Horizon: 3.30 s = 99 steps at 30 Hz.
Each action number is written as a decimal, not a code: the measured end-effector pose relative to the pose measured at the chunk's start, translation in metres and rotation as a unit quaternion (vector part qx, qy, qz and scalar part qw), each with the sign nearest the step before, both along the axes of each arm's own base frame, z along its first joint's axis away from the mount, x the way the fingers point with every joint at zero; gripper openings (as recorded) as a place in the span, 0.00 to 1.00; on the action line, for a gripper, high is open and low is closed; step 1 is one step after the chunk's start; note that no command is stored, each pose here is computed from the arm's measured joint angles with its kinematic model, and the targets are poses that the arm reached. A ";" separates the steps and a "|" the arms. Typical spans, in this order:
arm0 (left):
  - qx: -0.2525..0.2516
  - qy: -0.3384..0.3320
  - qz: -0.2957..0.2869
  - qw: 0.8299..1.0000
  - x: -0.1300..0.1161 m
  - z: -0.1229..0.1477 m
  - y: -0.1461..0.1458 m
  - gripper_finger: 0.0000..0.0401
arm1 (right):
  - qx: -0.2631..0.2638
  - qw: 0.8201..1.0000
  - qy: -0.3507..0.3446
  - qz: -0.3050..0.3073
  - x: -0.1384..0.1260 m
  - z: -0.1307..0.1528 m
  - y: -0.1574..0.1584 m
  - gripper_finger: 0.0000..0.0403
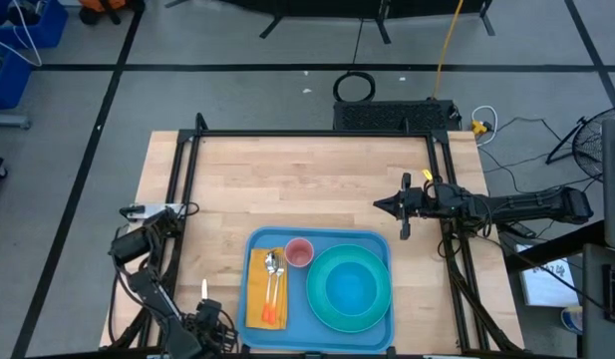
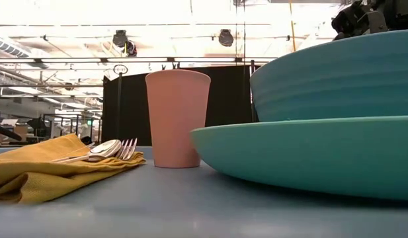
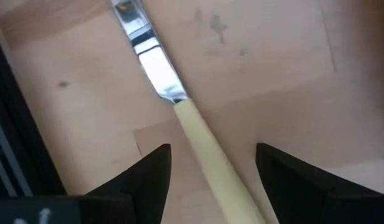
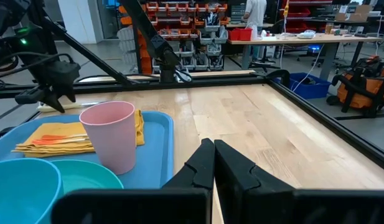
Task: Set up tray
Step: Put the yellow knife on the yellow napkin
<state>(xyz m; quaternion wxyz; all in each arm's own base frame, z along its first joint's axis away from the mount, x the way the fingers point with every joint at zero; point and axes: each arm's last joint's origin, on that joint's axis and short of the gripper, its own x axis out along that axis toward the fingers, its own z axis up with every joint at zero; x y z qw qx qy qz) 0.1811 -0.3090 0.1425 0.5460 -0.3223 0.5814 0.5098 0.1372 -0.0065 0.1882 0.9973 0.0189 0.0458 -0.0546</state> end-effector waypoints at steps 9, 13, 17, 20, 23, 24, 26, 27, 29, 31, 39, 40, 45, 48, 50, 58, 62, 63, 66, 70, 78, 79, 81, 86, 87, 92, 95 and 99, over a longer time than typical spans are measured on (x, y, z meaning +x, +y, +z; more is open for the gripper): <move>0.016 -0.004 0.021 1.000 0.009 0.002 0.007 0.59 | -0.008 1.000 0.001 0.002 0.000 0.000 0.000 0.00; 0.021 -0.013 0.028 0.999 0.011 0.002 0.008 0.59 | -0.015 1.000 0.005 0.002 0.000 -0.001 0.000 0.00; 0.030 -0.019 0.025 0.999 0.012 0.001 0.009 0.59 | -0.024 1.000 0.011 0.004 0.000 -0.002 0.000 0.00; 0.051 -0.031 0.015 0.998 0.016 0.001 0.013 0.60 | -0.025 1.000 0.012 0.004 0.000 -0.002 0.000 0.00; 0.061 -0.047 0.008 0.997 0.022 0.004 0.019 0.60 | -0.025 1.000 0.009 0.004 0.000 -0.001 0.000 0.00; 0.060 -0.049 0.006 0.997 0.023 0.007 0.021 0.60 | -0.025 1.000 0.009 0.003 0.000 -0.001 0.000 0.00; 0.062 -0.056 -0.008 0.996 0.023 0.015 0.024 0.60 | -0.025 1.000 0.007 0.004 0.000 -0.001 0.000 0.00; 0.062 -0.056 -0.015 0.996 0.022 0.020 0.026 0.60 | -0.024 1.000 0.005 0.003 0.000 0.000 0.000 0.00; 0.067 -0.069 -0.029 0.995 0.021 0.033 0.031 0.60 | -0.024 1.000 0.000 0.003 0.000 0.000 0.000 0.00; 0.085 -0.097 -0.047 0.991 0.018 0.050 0.039 0.60 | -0.024 1.000 -0.002 0.003 0.000 0.001 0.000 0.00; 0.123 -0.143 -0.082 0.979 -0.035 0.103 0.056 0.60 | -0.025 1.000 -0.002 0.003 0.000 0.001 0.000 0.00; 0.118 -0.134 -0.079 0.981 -0.040 0.102 0.059 0.60 | -0.025 1.000 -0.002 0.003 0.000 0.001 0.000 0.00; 0.084 -0.123 -0.065 0.987 -0.052 0.085 0.075 0.60 | -0.025 1.000 -0.001 0.003 0.000 0.001 0.000 0.00; 0.087 -0.124 -0.071 0.986 -0.062 0.075 0.089 0.60 | -0.024 1.000 0.005 0.003 0.000 0.000 0.000 0.00; 0.094 -0.132 -0.081 0.983 -0.066 0.069 0.098 0.60 | -0.024 1.000 0.006 0.003 0.000 -0.001 0.000 0.00; 0.060 -0.274 -0.095 0.955 -0.058 0.065 0.155 0.60 | -0.024 1.000 0.005 0.002 0.000 0.000 0.000 0.00; 0.023 -0.317 -0.111 0.942 -0.056 0.063 0.191 0.60 | -0.024 1.000 0.005 0.002 0.000 0.000 0.000 0.00; 0.022 -0.323 -0.128 0.938 -0.055 0.063 0.199 0.60 | -0.025 1.000 0.005 0.002 0.000 0.000 0.000 0.00; 0.033 -0.355 -0.195 0.914 -0.045 0.076 0.217 0.60 | -0.029 1.000 0.004 0.002 0.000 0.000 0.000 0.00; 0.073 -0.367 -0.203 0.905 -0.051 0.103 0.242 0.60 | -0.036 0.999 0.005 0.003 0.000 0.000 0.000 0.00; 0.045 -0.369 -0.094 0.924 -0.105 0.109 0.268 0.60 | -0.069 0.998 0.000 0.005 0.000 0.001 0.000 0.00; 0.036 -0.374 -0.092 0.922 -0.105 0.110 0.266 0.60 | -0.072 0.997 -0.002 0.005 0.000 0.002 0.000 0.00; 0.008 -0.377 -0.083 0.923 -0.104 0.109 0.259 0.60 | -0.080 0.997 -0.008 0.005 0.000 0.003 0.000 0.00; -0.091 -0.328 -0.049 0.939 -0.095 0.095 0.229 0.60 | -0.081 0.997 -0.011 0.005 0.000 0.004 0.000 0.00; -0.107 -0.315 -0.040 0.942 -0.092 0.092 0.220 0.60 | -0.080 0.997 -0.005 0.005 0.000 0.003 0.000 0.00; -0.159 -0.266 -0.007 0.951 -0.080 0.069 0.172 0.60 | -0.062 0.998 0.026 0.006 0.000 -0.004 0.000 0.00; -0.193 -0.271 0.002 0.943 -0.069 0.052 0.141 0.60 | -0.049 0.998 0.035 0.005 -0.001 -0.006 0.000 0.00; -0.255 -0.286 -0.002 0.924 -0.054 0.032 0.106 0.60 | -0.042 0.999 0.028 0.004 -0.001 -0.005 0.000 0.00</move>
